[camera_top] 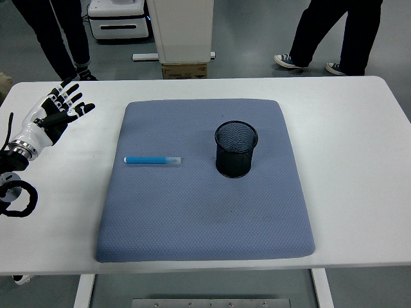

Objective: Left hand places marker in pen holder

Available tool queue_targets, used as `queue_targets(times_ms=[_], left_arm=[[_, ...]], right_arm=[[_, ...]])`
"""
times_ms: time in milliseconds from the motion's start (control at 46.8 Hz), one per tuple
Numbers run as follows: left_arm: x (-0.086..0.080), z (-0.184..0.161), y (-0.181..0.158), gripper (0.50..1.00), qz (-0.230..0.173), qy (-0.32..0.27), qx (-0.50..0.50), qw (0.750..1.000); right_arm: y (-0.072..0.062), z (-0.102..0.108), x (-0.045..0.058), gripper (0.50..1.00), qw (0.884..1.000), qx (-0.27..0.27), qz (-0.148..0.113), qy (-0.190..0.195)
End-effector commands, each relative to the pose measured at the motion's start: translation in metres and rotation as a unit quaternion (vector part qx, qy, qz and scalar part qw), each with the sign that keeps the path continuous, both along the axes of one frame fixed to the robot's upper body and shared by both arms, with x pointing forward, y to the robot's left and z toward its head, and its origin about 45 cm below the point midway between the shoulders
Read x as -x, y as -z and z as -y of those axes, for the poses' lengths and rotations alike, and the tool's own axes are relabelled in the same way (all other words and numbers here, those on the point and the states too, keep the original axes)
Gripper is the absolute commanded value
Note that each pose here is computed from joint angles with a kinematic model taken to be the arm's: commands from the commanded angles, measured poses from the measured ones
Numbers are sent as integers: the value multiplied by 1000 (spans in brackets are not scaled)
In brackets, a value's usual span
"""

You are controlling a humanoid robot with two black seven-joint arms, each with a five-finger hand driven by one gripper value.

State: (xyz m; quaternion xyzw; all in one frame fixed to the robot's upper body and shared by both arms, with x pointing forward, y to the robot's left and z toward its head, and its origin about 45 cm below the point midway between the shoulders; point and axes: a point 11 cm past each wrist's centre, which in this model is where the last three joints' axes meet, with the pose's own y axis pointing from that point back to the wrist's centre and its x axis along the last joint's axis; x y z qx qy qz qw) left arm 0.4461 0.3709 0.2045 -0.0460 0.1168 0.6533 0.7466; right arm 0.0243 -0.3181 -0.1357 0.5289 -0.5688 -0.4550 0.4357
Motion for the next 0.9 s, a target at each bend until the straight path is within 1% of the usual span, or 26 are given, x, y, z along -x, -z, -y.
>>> queue_targets(times_ms=[0,192,342,491,620,726,769,876], left_arm=[[0,0,0,1000,0,0,1,1000],[2,-3,2,1000,-3,-3,1,1000],[1,-17,-9,1000,5,-12,-15,1000],[-3,-18,-16,1000,12,-12,-21,1000],[0,-36,-24,1000,16,-24,-35,999],[-1,-37,-26,1000,17,-25,-39,999],[-3,-35,-29,1000,20,-22,-40,999],[-15,-23,-47,1000,38,3,-71,997]], right_arm=[[0,0,0,1000,1000,0,0,0],[0,0,0,1000,1000,0,0,0],[0,0,0,1000,1000,0,0,0],[0,0,0,1000,1000,0,0,0],[0,0,0,1000,1000,0,0,0],[0,0,0,1000,1000,0,0,0],[0,0,0,1000,1000,0,0,0],[0,0,0,1000,1000,0,0,0]])
